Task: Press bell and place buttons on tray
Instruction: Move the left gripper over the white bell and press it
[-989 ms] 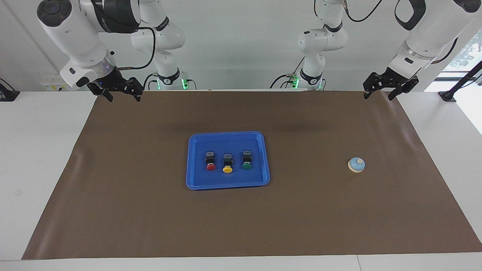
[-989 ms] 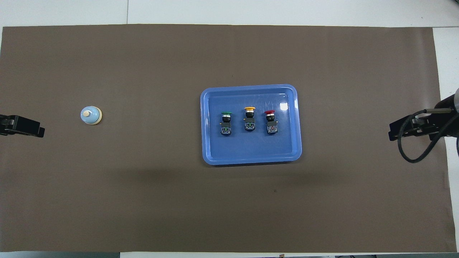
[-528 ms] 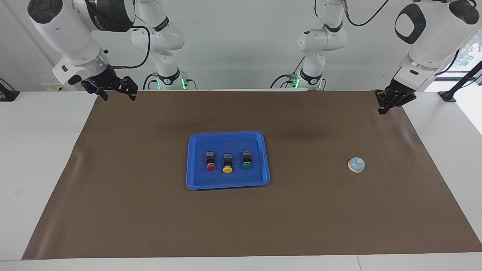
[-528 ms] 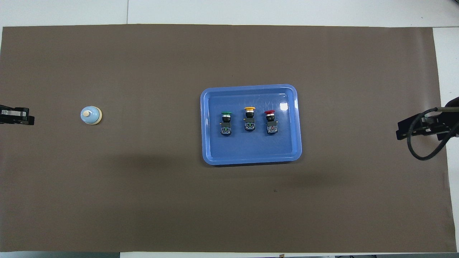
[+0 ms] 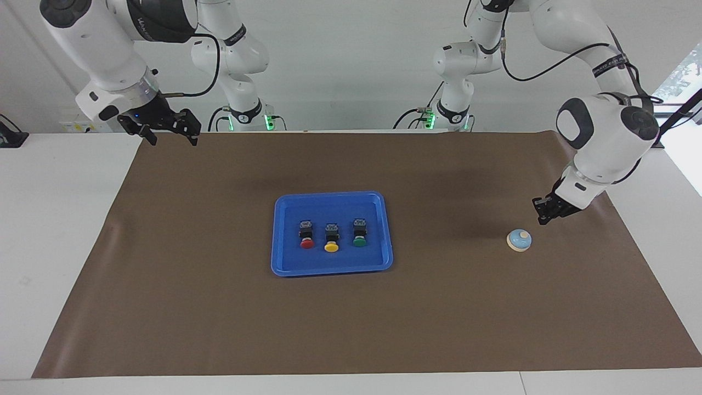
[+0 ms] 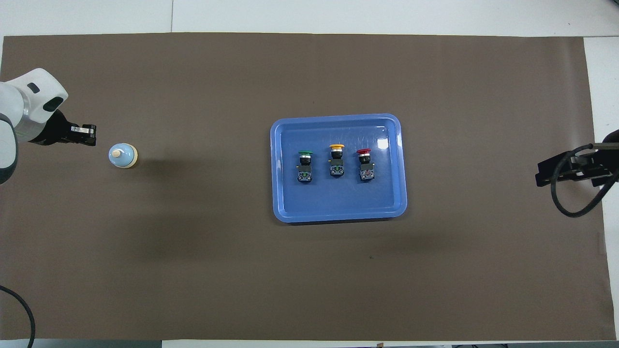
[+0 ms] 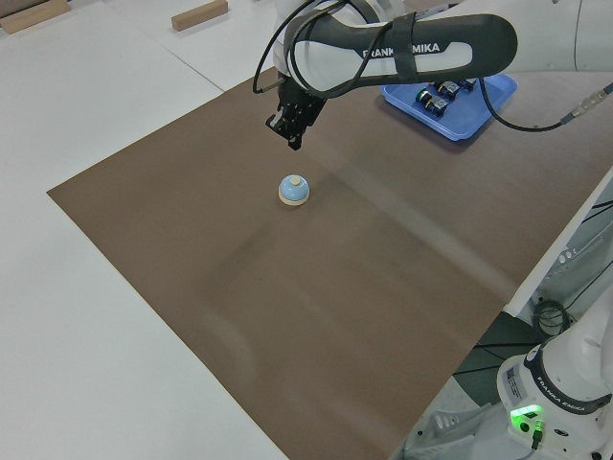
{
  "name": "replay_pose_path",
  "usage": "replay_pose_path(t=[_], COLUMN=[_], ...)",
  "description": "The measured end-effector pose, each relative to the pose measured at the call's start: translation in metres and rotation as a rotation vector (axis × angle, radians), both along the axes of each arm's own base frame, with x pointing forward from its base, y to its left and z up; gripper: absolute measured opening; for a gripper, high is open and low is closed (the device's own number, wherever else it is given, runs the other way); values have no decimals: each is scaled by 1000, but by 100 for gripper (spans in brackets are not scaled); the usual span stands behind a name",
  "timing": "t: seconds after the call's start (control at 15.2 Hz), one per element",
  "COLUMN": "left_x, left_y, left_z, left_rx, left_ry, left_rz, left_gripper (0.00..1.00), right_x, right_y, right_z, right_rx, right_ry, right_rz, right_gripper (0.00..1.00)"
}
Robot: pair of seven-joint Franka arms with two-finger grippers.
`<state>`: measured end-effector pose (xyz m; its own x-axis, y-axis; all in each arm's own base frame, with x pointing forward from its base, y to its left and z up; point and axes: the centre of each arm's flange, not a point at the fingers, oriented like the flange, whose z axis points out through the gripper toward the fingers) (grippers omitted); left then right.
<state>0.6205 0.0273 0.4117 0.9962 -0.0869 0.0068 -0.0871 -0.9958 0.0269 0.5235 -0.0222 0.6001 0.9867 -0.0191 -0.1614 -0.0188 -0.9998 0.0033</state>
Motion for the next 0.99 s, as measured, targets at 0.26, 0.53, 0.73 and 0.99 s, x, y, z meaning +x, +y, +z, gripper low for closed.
replay_pose_path(t=[0.26,0.53,0.73,0.99], left_x=[7,10,10,12], left_y=[3,5,5,6], left_z=[-21,-33,-39,-46], left_rx=[0,0,-1,-1], left_ry=[-3,3,10,3], left_rz=[5,8,9,9], left_gripper=[1,1,1,1], right_x=[-2,-2,-1,-2], right_y=[-9,-13,-29,-43], right_z=[5,5,7,7], right_rx=[6,6,0,0], right_ry=[0,0,-19,-25], right_rz=[17,8,-53,-81], right_gripper=[100,100,100,100])
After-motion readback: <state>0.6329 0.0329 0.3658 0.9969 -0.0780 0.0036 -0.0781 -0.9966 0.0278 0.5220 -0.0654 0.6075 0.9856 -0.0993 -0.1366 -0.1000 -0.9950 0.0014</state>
